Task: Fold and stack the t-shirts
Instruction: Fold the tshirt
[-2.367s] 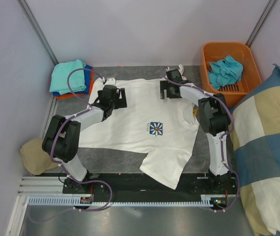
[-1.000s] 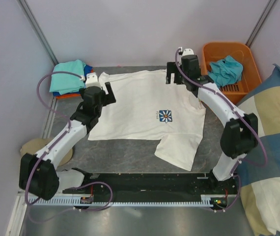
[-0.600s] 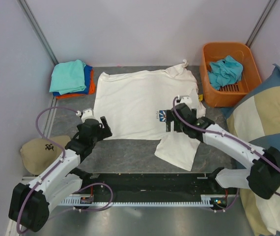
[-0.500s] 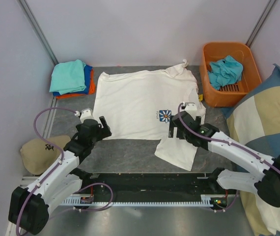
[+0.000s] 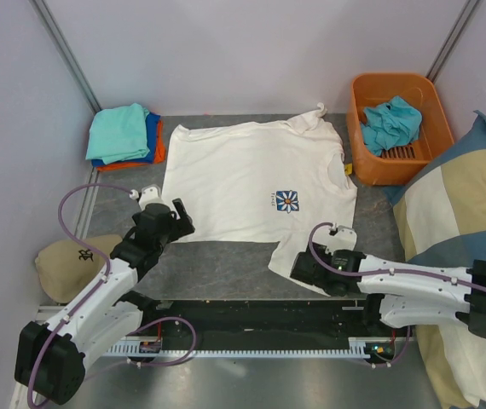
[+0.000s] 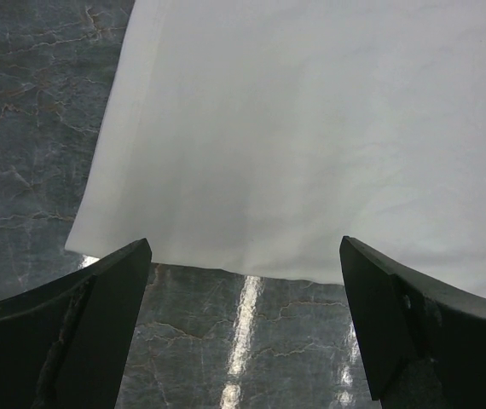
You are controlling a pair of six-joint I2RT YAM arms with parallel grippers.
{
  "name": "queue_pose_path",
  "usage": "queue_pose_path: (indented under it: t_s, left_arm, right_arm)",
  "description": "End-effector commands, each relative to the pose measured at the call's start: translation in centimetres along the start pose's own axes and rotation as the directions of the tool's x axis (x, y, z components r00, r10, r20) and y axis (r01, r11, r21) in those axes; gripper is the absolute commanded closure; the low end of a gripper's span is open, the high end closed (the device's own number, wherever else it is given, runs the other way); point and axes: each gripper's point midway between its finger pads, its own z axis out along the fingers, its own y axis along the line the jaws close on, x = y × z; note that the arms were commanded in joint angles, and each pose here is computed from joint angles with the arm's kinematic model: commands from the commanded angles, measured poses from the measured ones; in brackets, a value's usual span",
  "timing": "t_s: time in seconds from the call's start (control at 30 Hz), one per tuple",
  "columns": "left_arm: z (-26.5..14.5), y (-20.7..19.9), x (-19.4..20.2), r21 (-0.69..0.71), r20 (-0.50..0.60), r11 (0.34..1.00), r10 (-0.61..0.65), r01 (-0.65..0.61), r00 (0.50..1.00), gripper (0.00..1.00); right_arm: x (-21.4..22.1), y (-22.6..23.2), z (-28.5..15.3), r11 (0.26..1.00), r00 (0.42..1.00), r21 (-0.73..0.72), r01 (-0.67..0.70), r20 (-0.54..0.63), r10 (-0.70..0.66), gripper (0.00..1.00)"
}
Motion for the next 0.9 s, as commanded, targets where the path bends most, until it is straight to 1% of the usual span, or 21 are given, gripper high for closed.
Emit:
queue_pose_path:
  t_s: [0.0, 0.2, 0.23, 0.27, 0.33, 0.37, 0.47, 0.5, 0.53, 0.6, 0.67, 0.7, 0.77, 0.87]
  left_arm:
    - [-0.6, -1.9, -1.4, 0.062, 0.013, 0.997, -0.045, 0.044, 0.999, 0.0]
    - [-1.0, -3.1, -1.0, 0.118, -0.019, 0.991, -0.059, 0.061, 0.998, 0.0]
    - [-1.0, -3.2, -0.9, 0.125, -0.024, 0.99, -0.059, 0.061, 0.998, 0.0]
    - [-1.1, -3.4, -0.6, 0.138, -0.037, 0.989, -0.055, 0.06, 0.998, 0.0]
    - [-1.1, -3.7, -0.3, 0.149, -0.049, 0.987, -0.05, 0.057, 0.998, 0.0]
    - [-1.1, -3.9, 0.0, 0.159, -0.062, 0.986, -0.047, 0.056, 0.997, 0.0]
    - [-1.1, -4.3, 0.4, 0.179, -0.075, 0.982, -0.042, 0.055, 0.996, 0.0]
    - [-1.1, -4.5, 0.5, 0.184, -0.078, 0.981, -0.041, 0.055, 0.996, 0.0]
    - [-1.0, -4.6, 0.6, 0.188, -0.082, 0.981, -0.038, 0.053, 0.996, 0.0]
    - [-1.0, -4.8, 0.8, 0.198, -0.091, 0.979, -0.034, 0.051, 0.995, 0.0]
    - [-0.9, -5.0, 0.9, 0.203, -0.095, 0.978, -0.034, 0.052, 0.995, 0.0]
    - [-0.9, -5.0, 1.0, 0.207, -0.097, 0.977, -0.03, 0.049, 0.995, 0.0]
    - [-0.9, -5.2, 1.0, 0.214, -0.099, 0.976, -0.027, 0.048, 0.995, 0.0]
    - [-0.9, -5.2, 1.0, 0.215, -0.098, 0.975, -0.028, 0.048, 0.995, 0.0]
  right_arm:
    - [0.3, 0.1, -0.4, 0.99, 0.99, 0.052, -0.13, 0.057, 0.127, 0.02]
    - [2.9, 1.2, -1.1, 0.979, 0.975, 0.025, -0.202, 0.097, 0.199, 0.11]
    - [3.3, 1.1, -1.1, 0.982, 0.977, 0.034, -0.187, 0.111, 0.182, 0.11]
    - [3.2, 1.5, -1.2, 0.97, 0.964, 0.028, -0.242, 0.123, 0.237, 0.12]
    - [3.4, 1.1, -1.3, 0.967, 0.959, 0.048, -0.249, 0.151, 0.239, 0.15]
    - [3.4, 1.2, -1.4, 0.956, 0.946, 0.043, -0.291, 0.161, 0.281, 0.16]
    - [3.7, 0.9, -2.0, 0.947, 0.936, 0.039, -0.319, 0.172, 0.308, 0.19]
    - [3.9, 0.6, -2.1, 0.93, 0.921, 0.047, -0.364, 0.171, 0.351, 0.21]
    - [4.1, 0.2, -2.2, 0.931, 0.921, 0.051, -0.361, 0.175, 0.348, 0.22]
    - [4.4, -0.3, -2.1, 0.914, 0.906, 0.058, -0.401, 0.176, 0.386, 0.24]
    - [5.0, -0.9, -2.0, 0.905, 0.899, 0.062, -0.421, 0.163, 0.407, 0.25]
    - [5.0, -1.0, -1.9, 0.891, 0.885, 0.06, -0.45, 0.159, 0.437, 0.25]
    - [5.2, -1.5, -1.6, 0.887, 0.881, 0.061, -0.458, 0.161, 0.445, 0.27]
    - [4.7, -1.3, -1.3, 0.877, 0.865, 0.024, -0.48, 0.18, 0.469, 0.28]
